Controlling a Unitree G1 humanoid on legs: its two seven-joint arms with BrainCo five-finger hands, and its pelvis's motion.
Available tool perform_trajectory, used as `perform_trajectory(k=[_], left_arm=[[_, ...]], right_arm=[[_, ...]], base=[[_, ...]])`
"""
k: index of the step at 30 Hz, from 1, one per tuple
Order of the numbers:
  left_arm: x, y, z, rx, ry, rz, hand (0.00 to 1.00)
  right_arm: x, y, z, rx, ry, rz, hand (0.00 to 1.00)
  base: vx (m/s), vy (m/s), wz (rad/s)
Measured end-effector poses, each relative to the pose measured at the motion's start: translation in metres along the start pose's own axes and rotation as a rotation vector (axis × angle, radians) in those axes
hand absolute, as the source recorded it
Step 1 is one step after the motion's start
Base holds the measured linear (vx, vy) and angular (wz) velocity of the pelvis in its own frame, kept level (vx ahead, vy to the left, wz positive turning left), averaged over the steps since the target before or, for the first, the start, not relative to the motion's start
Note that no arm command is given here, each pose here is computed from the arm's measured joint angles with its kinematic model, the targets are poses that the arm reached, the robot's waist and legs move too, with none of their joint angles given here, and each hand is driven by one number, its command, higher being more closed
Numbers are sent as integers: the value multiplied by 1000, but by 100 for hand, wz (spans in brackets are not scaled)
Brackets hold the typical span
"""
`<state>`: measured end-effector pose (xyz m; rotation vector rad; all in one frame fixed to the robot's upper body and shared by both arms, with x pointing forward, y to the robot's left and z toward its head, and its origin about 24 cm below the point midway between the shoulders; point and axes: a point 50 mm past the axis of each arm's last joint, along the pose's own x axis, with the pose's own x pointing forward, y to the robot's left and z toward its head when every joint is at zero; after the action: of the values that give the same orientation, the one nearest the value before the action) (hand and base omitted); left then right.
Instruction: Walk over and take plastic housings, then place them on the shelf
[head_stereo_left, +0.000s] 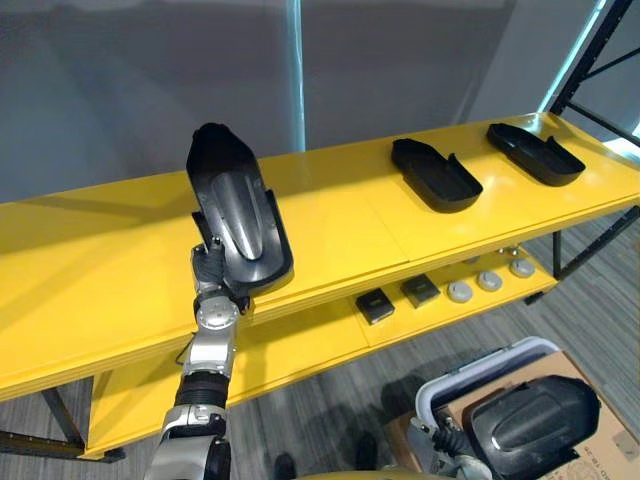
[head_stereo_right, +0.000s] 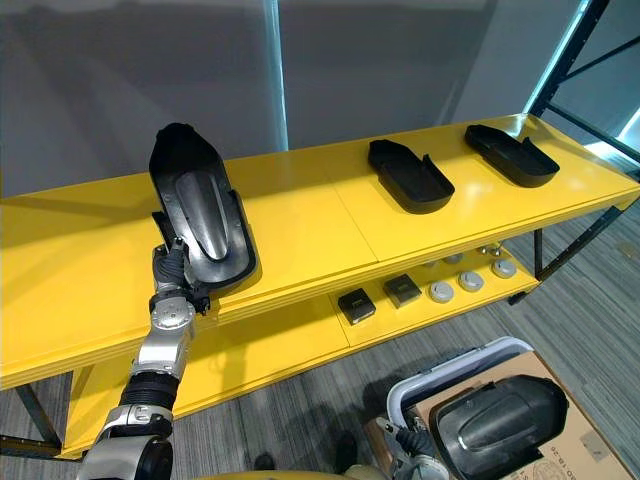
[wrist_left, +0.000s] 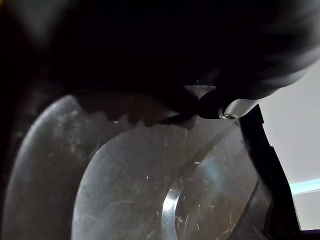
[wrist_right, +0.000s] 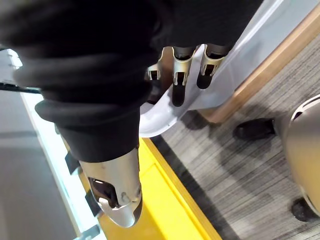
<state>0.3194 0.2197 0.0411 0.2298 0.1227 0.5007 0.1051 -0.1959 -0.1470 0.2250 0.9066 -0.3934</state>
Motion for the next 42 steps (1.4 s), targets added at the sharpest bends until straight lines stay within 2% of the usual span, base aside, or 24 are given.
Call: perform_trajectory(k=[8, 16, 25, 33, 37, 42], left_arm=[[10, -1, 5, -1, 20, 6, 0], [28, 12, 26, -38, -2, 86, 0], [28, 13, 32, -60, -16, 120, 0], [10, 18, 69, -182, -214, 167, 0], [1, 4, 71, -205, -229, 124, 0], [-38, -8, 101, -237, -441, 51, 0]], right_arm=[[-1, -2, -3, 0, 11, -4, 0], [1, 2, -2, -1, 22, 1, 0], [4, 6, 5, -1, -1, 10, 0], [1, 1, -1, -1, 16, -2, 0], [0, 0, -4, -1, 23, -7, 0], [-2, -4, -10, 1, 38, -21, 0]], base=[[81, 10, -3], [105, 19, -4], [-69, 14, 5], [-54, -10, 2], [33, 9, 5], [80, 19, 7]])
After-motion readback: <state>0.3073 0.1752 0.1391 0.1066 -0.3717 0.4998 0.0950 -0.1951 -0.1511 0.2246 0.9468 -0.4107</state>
